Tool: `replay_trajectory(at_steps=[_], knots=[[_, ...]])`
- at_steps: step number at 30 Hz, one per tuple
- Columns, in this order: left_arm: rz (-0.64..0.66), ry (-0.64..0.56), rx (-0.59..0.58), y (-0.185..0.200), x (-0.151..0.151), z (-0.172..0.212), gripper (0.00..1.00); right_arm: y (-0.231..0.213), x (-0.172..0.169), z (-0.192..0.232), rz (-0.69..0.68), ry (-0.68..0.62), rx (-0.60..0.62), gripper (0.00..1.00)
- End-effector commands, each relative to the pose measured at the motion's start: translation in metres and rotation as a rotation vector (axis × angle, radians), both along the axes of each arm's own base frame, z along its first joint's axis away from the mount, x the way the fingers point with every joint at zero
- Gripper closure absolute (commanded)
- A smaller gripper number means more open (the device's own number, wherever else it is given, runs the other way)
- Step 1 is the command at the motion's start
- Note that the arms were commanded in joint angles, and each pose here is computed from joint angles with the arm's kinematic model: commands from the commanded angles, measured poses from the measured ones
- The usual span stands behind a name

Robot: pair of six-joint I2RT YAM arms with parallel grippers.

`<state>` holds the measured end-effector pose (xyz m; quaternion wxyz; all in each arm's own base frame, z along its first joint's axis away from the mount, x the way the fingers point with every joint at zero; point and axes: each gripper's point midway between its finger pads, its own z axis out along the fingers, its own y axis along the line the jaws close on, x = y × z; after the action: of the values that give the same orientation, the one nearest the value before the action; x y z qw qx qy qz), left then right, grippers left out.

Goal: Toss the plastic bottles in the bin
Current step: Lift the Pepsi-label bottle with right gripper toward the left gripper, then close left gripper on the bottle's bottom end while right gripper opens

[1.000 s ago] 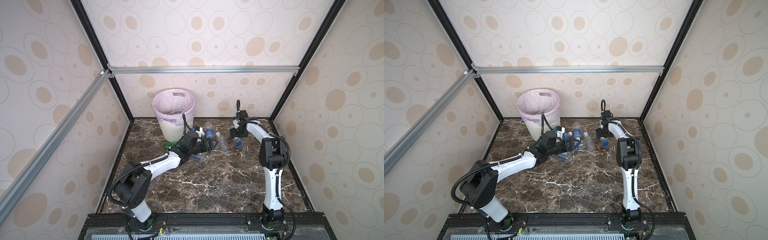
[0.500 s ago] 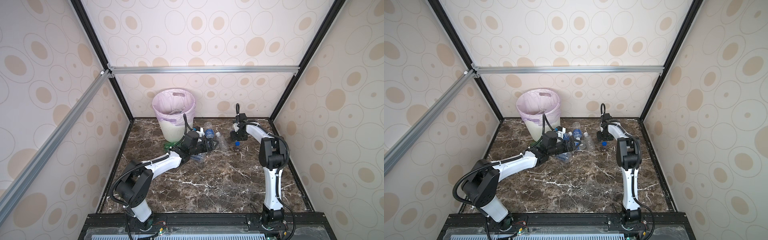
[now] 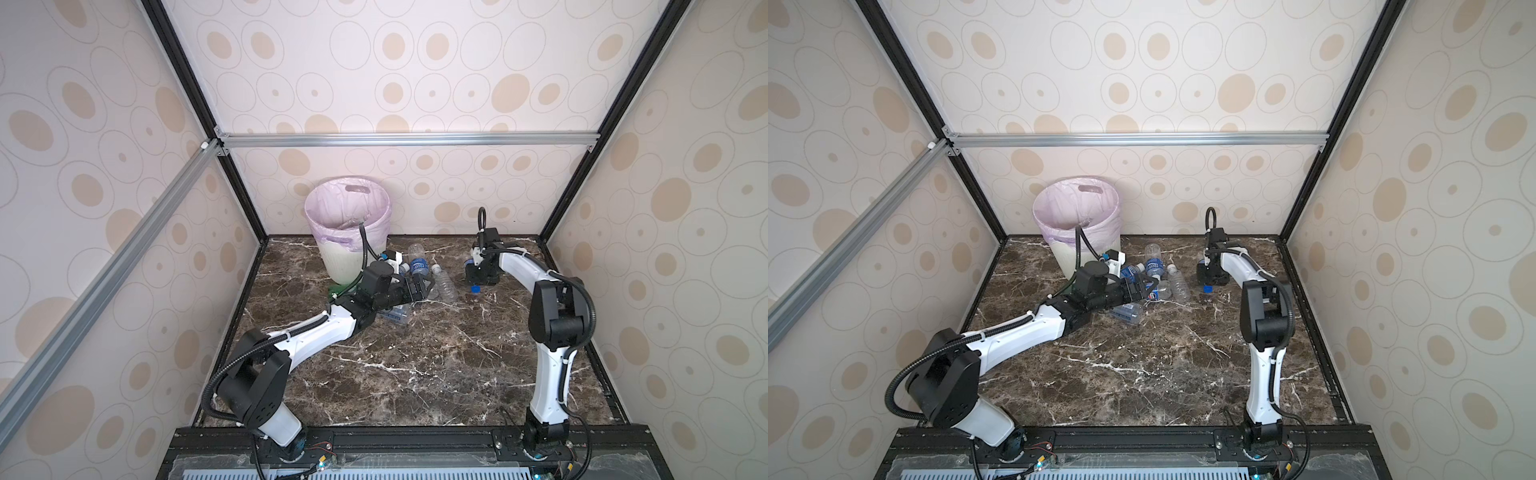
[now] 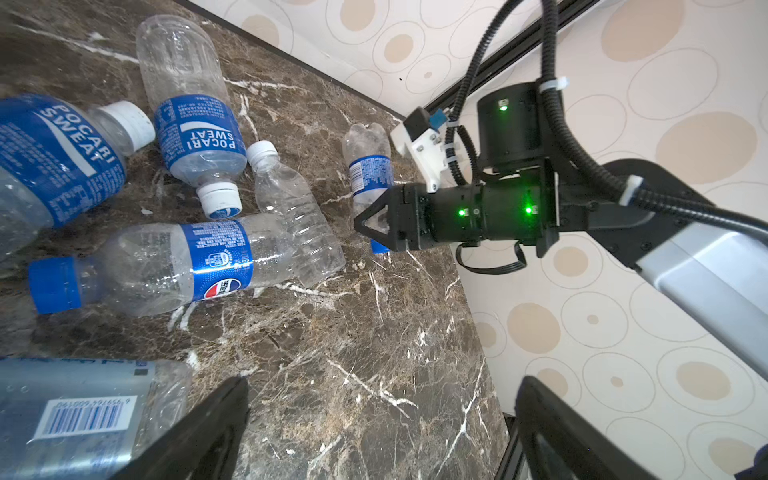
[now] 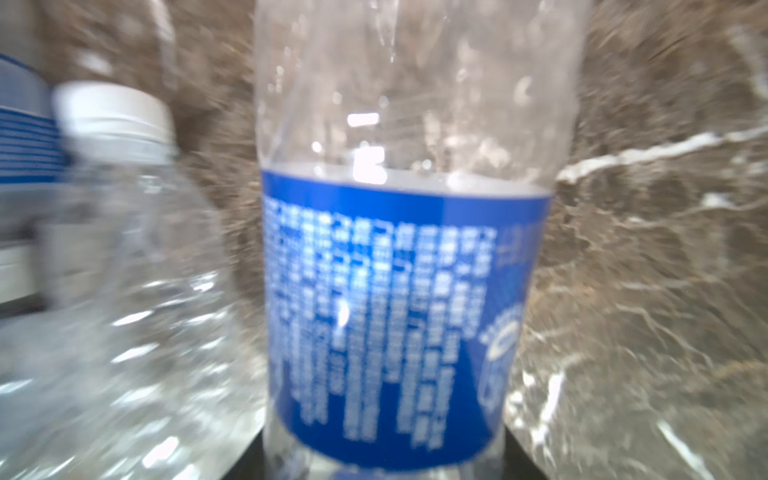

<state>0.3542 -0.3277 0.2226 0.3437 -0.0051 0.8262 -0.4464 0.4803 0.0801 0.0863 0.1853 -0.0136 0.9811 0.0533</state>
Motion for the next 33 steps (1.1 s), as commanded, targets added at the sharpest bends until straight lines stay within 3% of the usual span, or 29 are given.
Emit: replay_trajectory(at_steps=[1,6,10,16,25,33], knots=[[0.023,0.003,0.007,0.008,-0.009,0.008,0.01,0.019,-0.016,0.042,0.019,-0.059,0.059,0.51],[0.041,-0.009,0.001,0.016,-0.013,0.021,0.01,0.053,-0.049,0.077,0.100,-0.102,0.137,0.51],[0.048,0.002,-0.069,0.022,-0.009,0.034,0.01,0.099,-0.080,0.108,0.215,-0.178,0.301,0.51],[0.054,-0.010,-0.124,0.030,-0.001,0.052,0.01,0.139,-0.124,0.138,0.346,-0.245,0.412,0.51],[0.014,-0.024,-0.200,0.024,0.000,0.065,0.02,0.171,-0.166,0.145,0.464,-0.268,0.513,0.51],[-0.002,-0.039,-0.229,0.022,-0.001,0.073,0.09,0.190,-0.181,0.147,0.521,-0.284,0.559,0.52]])
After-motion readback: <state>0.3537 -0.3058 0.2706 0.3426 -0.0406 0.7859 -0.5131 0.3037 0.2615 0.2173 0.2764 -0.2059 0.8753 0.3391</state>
